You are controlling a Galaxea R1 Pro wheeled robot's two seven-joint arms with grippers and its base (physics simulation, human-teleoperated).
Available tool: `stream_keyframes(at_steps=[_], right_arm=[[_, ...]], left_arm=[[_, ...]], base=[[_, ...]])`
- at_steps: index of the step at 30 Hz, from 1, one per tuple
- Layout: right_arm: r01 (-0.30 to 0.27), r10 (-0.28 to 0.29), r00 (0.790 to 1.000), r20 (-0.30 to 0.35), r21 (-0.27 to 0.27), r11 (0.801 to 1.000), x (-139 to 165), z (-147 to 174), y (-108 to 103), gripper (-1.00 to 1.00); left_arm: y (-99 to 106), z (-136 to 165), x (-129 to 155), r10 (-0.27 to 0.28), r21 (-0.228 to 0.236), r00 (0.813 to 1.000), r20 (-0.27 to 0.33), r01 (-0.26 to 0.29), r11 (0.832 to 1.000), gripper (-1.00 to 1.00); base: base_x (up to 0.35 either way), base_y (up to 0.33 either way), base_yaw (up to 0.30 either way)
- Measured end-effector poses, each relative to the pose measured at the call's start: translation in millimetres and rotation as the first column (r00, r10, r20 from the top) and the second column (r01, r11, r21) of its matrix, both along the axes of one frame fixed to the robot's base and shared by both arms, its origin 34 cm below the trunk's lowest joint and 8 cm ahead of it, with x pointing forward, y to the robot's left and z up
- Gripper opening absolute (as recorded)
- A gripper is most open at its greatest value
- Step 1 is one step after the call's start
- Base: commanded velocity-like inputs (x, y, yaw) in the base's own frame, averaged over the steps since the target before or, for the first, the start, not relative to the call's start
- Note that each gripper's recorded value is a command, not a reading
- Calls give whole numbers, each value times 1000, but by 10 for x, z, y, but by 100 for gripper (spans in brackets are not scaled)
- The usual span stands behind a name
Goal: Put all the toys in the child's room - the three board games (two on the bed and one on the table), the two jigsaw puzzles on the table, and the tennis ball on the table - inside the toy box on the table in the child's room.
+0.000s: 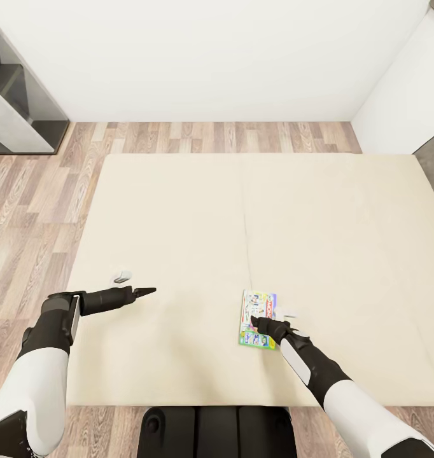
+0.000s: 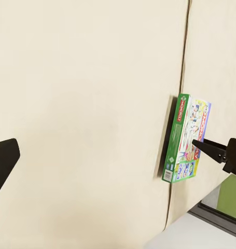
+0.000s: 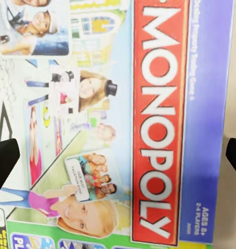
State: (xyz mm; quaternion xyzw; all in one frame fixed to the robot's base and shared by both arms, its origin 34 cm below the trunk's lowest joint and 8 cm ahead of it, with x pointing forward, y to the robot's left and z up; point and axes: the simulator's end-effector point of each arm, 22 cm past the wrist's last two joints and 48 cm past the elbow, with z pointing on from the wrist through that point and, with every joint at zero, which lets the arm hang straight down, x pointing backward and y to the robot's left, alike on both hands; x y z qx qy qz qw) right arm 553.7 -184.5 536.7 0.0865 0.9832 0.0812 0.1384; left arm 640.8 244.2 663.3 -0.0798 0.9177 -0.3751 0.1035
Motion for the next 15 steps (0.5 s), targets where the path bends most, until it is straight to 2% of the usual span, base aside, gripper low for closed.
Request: stream_keyframes(at_steps=[15], right_arm=[[-2,2,1000,0,1,1000,-1,1,10,100]], left_arm=[[0,0,-1,0,0,1000,-1,0,1000,100]], base=[[0,0,0]])
